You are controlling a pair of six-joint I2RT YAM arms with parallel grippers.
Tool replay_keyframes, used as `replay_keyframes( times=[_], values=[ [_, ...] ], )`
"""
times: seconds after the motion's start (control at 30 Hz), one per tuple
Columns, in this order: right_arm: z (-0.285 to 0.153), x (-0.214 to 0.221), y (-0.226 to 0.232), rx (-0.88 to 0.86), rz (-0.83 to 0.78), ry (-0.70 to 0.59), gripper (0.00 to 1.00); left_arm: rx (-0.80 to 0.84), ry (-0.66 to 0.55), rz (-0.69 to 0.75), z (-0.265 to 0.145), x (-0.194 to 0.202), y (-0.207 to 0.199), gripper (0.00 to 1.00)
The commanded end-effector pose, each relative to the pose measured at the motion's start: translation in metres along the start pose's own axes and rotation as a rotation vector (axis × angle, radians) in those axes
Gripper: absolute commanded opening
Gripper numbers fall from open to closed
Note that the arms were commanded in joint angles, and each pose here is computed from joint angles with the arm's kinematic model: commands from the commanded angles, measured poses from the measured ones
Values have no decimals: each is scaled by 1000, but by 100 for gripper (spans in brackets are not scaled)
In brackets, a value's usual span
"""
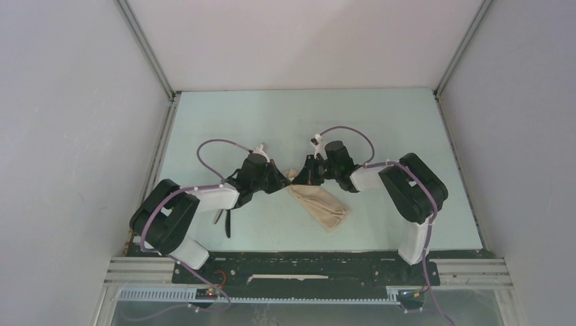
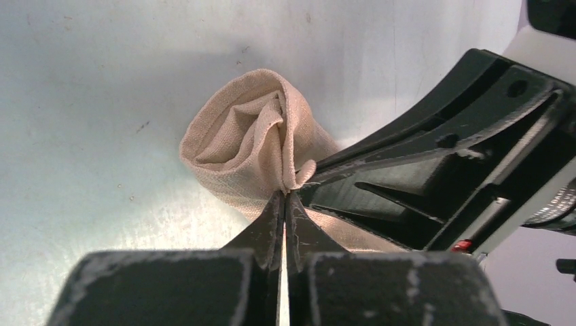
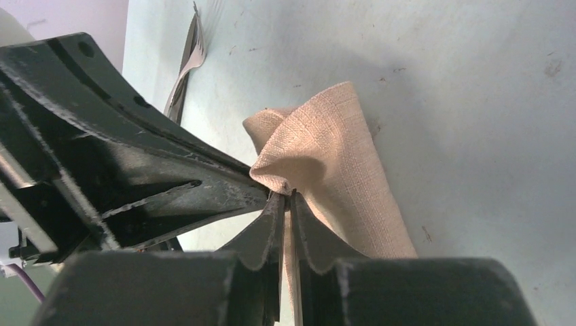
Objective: Fold the napkin into a case and place the utensils inside
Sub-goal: Grasp the top corner of the smaller rectangle folded napkin from the folded napkin.
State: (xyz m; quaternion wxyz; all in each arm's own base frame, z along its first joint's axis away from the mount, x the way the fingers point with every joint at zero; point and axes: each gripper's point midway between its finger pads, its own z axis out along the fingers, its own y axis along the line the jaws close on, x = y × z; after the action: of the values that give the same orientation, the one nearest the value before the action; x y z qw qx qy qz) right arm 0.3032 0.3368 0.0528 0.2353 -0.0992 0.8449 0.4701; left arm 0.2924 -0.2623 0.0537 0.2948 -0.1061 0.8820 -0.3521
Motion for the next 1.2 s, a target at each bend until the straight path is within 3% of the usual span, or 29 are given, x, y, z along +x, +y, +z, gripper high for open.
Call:
replay_keyframes(
  times=[0.0, 0.2, 0.33, 0.43, 0.73, 0.93, 1.07, 1.17],
  values=[
    [14, -2, 14, -68, -37, -4, 11, 64, -41, 35, -7, -16, -23, 0],
    [35, 11, 26, -125, -65, 23, 5, 71, -23, 18, -3, -14, -24, 0],
    [66, 22, 11, -91, -13, 59, 14, 100, -22, -33, -3, -12, -27, 0],
    [56, 19, 13, -97, -9, 12, 26, 100, -27, -39, -5, -13, -27, 0],
    [-1, 13, 26, -130, 25, 37, 35, 28, -67, -43, -10, -20, -9, 0],
    [-17, 5, 27, -112, -3, 24, 39, 7, -66, -1, -16, -21, -5, 0],
    [-19, -1, 23, -108, 2, 7, 38, -97, -89, 76, -25, -24, 6, 21],
    [-20, -11, 16, -110, 24, -21, 33, -137, -85, 103, -26, -22, 9, 28]
  ],
)
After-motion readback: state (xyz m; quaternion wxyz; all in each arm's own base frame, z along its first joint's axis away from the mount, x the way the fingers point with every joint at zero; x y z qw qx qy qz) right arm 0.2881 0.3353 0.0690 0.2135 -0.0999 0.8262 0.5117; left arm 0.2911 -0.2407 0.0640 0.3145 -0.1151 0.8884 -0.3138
